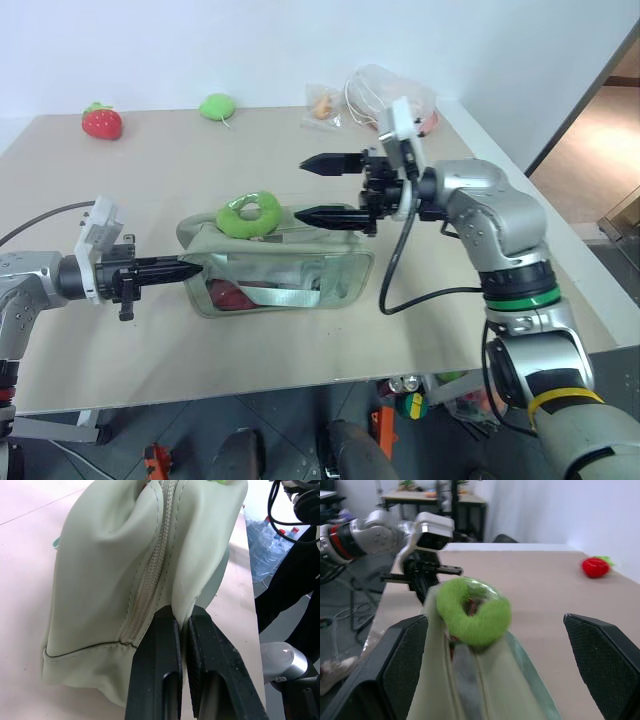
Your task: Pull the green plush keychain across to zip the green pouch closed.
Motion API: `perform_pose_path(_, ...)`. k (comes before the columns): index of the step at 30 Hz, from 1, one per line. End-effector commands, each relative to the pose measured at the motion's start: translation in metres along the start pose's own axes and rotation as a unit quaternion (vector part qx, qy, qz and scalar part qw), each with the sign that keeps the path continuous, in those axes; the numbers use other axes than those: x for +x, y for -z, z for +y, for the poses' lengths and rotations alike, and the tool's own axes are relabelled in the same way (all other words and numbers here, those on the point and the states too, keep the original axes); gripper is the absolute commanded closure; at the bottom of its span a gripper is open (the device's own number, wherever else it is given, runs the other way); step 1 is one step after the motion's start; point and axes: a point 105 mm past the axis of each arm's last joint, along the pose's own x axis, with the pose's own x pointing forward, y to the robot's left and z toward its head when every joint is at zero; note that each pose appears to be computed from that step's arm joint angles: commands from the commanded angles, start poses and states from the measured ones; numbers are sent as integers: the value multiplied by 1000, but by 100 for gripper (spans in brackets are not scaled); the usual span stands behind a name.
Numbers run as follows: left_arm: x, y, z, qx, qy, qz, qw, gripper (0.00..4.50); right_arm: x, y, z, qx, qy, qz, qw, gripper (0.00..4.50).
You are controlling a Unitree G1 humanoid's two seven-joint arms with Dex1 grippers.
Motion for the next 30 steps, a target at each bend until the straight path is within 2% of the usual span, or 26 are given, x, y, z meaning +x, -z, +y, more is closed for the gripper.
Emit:
perform_pose_path(1, 2, 0, -5, 7, 5, 2, 1000, 450, 10, -6, 1, -30, -27, 4, 999, 1)
perform_pose_path(16, 2, 3, -8, 2, 0, -7, 1000, 450, 44, 8, -13, -34, -40, 20, 998, 1)
perform_pose_path(21, 3, 3, -9, 1, -1, -9, 1000, 450, 45, 12, -13, -35, -44, 24, 998, 144)
perform_pose_path(27, 2, 4, -9, 0, -6, -10, 1000, 450, 42, 14, -11, -30, -51, 25, 998, 362)
perform_pose_path(29, 2, 4, -9, 0, -6, -11, 1000, 450, 42, 14, -11, -30, -51, 24, 998, 426)
perform_pose_path(30, 2, 4, -9, -1, -7, -11, 1000, 450, 41, 14, -11, -29, -51, 23, 998, 444)
